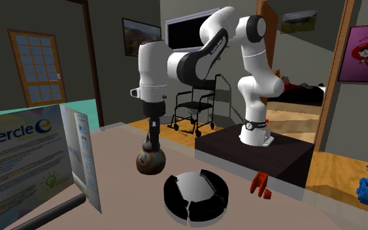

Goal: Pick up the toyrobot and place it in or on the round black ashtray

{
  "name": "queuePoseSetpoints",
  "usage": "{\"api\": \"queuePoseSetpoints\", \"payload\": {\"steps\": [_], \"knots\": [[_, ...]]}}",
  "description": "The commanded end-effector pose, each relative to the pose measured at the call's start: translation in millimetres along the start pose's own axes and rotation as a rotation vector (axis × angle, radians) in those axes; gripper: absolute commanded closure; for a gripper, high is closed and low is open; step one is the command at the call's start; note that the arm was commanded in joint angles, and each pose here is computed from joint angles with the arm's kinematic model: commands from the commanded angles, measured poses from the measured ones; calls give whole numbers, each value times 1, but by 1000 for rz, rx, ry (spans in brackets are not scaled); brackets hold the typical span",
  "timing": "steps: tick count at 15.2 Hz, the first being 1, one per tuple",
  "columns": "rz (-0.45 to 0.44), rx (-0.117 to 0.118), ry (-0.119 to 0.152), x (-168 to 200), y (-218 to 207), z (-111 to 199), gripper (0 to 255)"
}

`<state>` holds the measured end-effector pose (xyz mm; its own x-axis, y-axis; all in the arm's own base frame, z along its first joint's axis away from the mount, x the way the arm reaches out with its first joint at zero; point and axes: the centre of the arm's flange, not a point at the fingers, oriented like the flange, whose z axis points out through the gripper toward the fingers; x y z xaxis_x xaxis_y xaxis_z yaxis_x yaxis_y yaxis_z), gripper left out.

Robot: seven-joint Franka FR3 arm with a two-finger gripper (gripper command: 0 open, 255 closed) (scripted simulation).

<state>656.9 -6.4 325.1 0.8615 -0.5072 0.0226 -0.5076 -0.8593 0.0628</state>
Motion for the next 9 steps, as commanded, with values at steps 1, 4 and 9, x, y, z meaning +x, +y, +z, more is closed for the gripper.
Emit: {"api": "queuePoseSetpoints", "payload": {"steps": [1,4,9], "knots": [[0,0,0,-11,-6,-5,255],[0,0,0,-45,-25,-4,255],[0,0,0,-103,-57,-2,255]]}}
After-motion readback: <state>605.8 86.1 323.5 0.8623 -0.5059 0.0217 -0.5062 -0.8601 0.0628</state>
